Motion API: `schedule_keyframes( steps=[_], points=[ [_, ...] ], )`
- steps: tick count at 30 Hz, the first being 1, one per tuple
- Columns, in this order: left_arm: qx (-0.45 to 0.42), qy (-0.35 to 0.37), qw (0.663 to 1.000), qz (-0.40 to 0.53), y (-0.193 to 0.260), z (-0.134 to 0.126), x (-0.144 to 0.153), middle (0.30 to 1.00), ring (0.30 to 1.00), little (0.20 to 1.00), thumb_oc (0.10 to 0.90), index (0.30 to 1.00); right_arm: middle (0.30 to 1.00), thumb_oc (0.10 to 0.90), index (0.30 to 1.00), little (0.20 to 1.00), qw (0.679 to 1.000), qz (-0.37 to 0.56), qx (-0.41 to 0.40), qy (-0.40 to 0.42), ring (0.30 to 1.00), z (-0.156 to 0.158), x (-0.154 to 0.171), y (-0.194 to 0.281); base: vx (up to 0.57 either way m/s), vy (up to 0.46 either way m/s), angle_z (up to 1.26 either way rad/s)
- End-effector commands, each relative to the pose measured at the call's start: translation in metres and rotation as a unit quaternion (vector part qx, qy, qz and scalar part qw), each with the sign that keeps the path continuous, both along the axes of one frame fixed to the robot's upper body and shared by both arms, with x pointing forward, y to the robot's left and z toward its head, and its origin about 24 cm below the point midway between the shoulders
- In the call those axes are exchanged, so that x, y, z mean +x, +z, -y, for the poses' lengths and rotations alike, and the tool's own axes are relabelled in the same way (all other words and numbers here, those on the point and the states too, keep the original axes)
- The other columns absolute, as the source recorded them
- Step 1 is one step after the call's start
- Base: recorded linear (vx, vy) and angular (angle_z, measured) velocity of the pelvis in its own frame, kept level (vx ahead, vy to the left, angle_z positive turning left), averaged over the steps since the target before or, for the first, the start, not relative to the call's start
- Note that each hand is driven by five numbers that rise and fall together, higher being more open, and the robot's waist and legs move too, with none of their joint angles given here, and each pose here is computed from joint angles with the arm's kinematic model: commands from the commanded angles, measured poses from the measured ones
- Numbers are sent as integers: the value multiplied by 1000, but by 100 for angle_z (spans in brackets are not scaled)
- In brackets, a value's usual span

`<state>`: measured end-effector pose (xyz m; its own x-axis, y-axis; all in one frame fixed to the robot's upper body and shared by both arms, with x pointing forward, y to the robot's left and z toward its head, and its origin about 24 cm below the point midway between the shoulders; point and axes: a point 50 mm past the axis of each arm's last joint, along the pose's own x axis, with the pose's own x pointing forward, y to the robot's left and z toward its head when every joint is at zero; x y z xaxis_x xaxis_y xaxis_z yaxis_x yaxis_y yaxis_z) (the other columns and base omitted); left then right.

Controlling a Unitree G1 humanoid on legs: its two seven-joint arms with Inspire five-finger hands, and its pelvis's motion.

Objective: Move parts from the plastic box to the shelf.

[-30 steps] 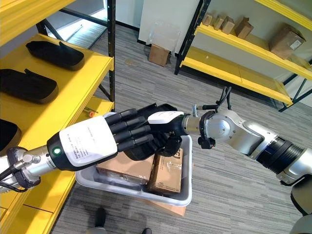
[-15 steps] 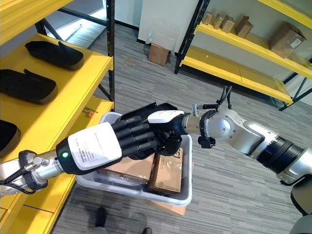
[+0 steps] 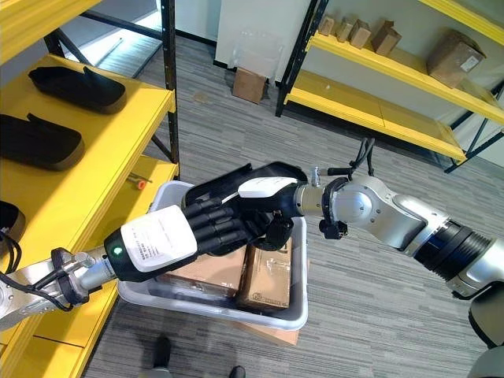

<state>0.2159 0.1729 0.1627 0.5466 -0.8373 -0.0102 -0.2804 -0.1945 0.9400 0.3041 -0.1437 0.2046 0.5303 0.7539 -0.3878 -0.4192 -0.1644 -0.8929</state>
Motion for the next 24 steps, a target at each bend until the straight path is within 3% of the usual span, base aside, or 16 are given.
schedule_keyframes(
  steps=[1,19,21,24],
  points=[
    [-56,9,998,40,15,1,12,1000,1000,1000,900,1000,300,400,300,300,989,94,111,28,300,-13,0,57,0,0,0],
    [-56,-33,995,75,24,28,31,1000,1000,1000,900,1000,300,400,300,300,983,105,138,65,300,-38,0,67,2,-1,0],
    [-52,-36,995,78,25,30,33,300,300,300,400,300,300,400,300,300,983,104,139,67,300,-40,1,67,0,0,0],
    [-36,-45,996,74,24,33,34,300,300,300,400,300,300,400,300,300,982,104,140,70,300,-44,1,68,19,-1,-6]
  ],
)
